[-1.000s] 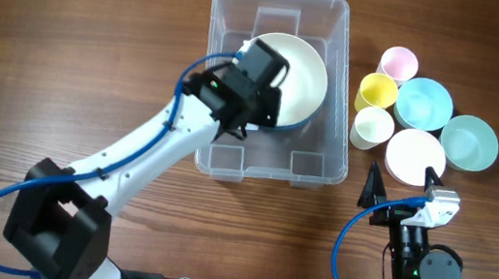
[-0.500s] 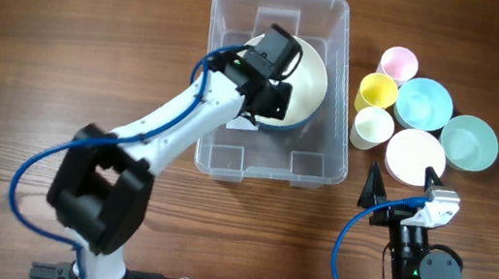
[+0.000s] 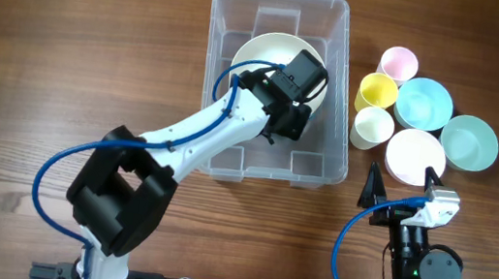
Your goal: Pack container
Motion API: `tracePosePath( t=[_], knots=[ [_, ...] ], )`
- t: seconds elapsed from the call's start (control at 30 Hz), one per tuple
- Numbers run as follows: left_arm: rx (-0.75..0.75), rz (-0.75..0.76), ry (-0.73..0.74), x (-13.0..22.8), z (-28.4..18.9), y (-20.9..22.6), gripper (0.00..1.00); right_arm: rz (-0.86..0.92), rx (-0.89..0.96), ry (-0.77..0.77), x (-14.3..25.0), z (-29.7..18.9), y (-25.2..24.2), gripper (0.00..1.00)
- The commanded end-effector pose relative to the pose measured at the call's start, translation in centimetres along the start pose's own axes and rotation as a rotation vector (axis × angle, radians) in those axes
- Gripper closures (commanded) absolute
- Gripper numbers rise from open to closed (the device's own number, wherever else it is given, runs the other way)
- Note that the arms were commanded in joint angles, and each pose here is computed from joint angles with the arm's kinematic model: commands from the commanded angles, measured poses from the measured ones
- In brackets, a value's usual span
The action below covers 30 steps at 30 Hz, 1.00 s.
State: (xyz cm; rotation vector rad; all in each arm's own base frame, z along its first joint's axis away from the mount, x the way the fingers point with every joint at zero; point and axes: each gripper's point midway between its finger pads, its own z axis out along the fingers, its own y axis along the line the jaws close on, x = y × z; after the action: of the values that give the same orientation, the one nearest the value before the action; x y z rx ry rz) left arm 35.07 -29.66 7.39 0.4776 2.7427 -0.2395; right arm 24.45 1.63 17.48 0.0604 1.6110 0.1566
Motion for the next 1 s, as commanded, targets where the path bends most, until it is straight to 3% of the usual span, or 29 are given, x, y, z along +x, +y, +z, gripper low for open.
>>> tracePosePath(
  t=[0.0, 0.4, 0.77, 0.97],
  knots=[
    [-0.024, 0.024, 0.0, -0.3, 0.7, 0.4, 0.96, 0.02, 0.021, -0.004, 0.1, 0.0, -0.4, 0.0],
    [-0.066, 0.024, 0.002, -0.2, 1.5, 1.2, 0.96, 0.02, 0.021, -0.004, 0.1, 0.0, -0.4, 0.0],
    [-0.105, 0.019, -0.071, -3.5, -2.8, 1.2, 0.96, 0.02, 0.021, -0.004, 0.1, 0.0, -0.4, 0.0],
    [-0.068, 0.026, 0.002, -2.3, -3.6, 0.6, 0.96, 0.02, 0.021, -0.004, 0.1, 0.0, -0.4, 0.0]
  ],
)
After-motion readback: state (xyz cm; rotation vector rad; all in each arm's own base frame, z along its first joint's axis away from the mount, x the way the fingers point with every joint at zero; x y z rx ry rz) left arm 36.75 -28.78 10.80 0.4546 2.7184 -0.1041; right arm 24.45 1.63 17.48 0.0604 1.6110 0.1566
